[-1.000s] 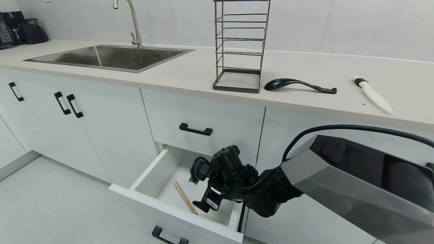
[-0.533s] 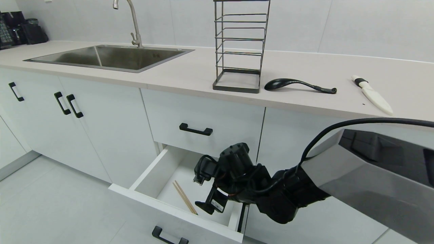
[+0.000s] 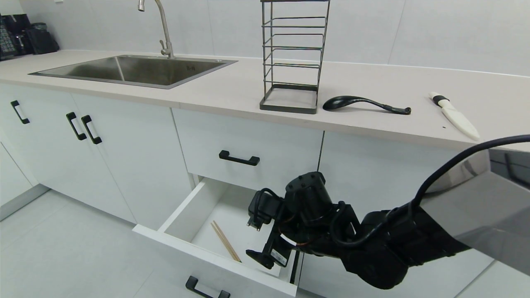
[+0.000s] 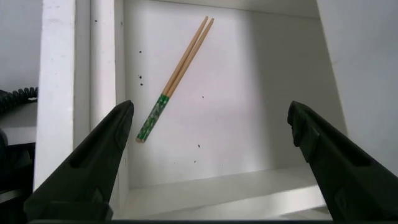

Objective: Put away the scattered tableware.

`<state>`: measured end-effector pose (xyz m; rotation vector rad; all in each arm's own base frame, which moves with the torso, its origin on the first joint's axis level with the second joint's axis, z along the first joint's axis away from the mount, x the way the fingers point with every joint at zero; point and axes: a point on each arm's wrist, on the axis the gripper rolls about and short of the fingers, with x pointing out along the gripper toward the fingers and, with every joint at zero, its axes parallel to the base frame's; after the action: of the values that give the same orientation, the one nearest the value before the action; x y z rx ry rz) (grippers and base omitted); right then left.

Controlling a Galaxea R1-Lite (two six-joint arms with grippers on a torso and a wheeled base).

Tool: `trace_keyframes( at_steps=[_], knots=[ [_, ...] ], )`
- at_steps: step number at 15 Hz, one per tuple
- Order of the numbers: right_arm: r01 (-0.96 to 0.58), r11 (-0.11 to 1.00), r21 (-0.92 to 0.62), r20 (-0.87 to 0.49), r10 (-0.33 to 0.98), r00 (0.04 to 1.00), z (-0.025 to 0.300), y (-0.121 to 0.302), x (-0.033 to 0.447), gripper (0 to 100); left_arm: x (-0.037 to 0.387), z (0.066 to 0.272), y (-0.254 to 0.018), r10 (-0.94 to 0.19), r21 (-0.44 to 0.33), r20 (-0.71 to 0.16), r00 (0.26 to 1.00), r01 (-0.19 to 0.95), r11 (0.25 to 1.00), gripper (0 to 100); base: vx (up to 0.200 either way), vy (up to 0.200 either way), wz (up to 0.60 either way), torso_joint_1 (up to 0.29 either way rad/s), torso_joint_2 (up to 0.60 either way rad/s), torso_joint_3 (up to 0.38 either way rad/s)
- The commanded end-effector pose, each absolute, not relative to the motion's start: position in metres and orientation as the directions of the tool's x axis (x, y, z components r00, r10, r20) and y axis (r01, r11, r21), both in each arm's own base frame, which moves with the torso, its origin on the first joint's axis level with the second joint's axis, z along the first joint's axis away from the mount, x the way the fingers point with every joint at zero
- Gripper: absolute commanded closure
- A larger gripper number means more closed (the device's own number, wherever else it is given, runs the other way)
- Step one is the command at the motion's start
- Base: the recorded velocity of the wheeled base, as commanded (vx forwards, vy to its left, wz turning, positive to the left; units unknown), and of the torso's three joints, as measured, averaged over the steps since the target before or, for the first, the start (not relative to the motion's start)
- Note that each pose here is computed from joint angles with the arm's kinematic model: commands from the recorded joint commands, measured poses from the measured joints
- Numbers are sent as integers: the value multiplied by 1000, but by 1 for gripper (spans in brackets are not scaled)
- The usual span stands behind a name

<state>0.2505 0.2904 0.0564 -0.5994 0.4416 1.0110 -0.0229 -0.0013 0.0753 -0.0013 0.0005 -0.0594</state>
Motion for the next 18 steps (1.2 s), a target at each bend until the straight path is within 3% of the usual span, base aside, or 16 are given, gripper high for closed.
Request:
trace_keyframes(
  at_steps=[1, 14, 18],
  knots=[
    [-875, 403, -269, -574, 662, 481, 71, 285, 246, 0, -23, 75, -1, -58, -2, -2, 998, 58, 998, 0, 0, 0, 0, 0, 0, 0],
    [-881, 396, -258, -599, 650, 467, 54, 271, 233, 0, -23, 75, -1, -58, -2, -2, 998, 58, 998, 0, 0, 0, 0, 0, 0, 0],
    [-884, 394, -253, -604, 649, 462, 52, 271, 232, 0, -23, 75, -1, -58, -2, -2, 998, 58, 998, 0, 0, 0, 0, 171, -84, -65]
  ],
)
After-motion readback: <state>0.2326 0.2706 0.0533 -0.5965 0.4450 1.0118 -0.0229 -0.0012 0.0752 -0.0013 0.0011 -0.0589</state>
